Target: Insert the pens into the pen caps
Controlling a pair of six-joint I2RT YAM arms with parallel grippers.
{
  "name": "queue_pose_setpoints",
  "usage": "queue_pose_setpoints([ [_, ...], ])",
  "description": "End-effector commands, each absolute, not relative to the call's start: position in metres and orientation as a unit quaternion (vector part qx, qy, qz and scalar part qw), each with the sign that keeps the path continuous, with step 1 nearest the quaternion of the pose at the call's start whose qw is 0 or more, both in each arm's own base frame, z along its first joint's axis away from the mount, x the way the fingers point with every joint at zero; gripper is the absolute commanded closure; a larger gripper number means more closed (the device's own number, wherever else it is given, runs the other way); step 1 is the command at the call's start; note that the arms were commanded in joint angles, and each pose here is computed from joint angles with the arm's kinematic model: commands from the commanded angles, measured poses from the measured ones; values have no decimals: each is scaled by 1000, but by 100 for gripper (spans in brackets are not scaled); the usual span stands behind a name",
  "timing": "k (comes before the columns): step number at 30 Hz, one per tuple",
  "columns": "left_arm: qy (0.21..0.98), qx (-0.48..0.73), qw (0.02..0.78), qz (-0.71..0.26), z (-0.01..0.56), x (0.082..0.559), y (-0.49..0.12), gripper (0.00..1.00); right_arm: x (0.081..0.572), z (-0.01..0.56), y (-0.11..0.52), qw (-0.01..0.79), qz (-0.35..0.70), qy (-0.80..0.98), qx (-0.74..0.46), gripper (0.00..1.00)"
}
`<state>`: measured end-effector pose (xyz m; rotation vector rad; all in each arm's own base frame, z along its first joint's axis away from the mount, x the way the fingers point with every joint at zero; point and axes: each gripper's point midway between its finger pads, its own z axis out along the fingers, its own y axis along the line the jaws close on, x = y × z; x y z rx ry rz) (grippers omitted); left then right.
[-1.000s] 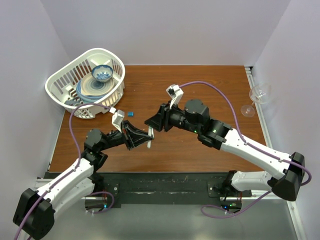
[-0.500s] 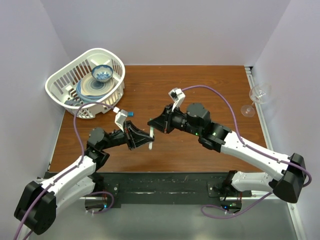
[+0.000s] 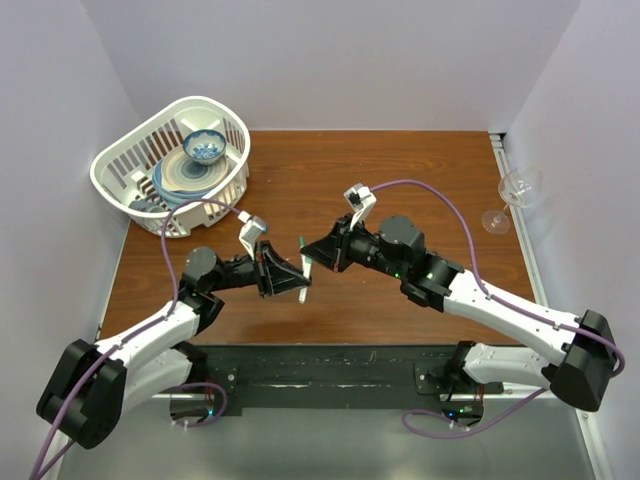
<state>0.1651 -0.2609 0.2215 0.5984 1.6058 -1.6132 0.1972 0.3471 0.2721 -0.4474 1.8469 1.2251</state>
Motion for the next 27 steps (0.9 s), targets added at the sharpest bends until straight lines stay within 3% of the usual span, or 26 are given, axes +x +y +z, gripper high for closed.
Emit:
queue_pose_setpoints([
  [1,573,215,529,-587,285,217,-252,100,135,211,354,270,516,784,-215,100],
  [27,591,192,551,-556,279,262,-245,100,83,134,349,136,425,870,-209,100],
])
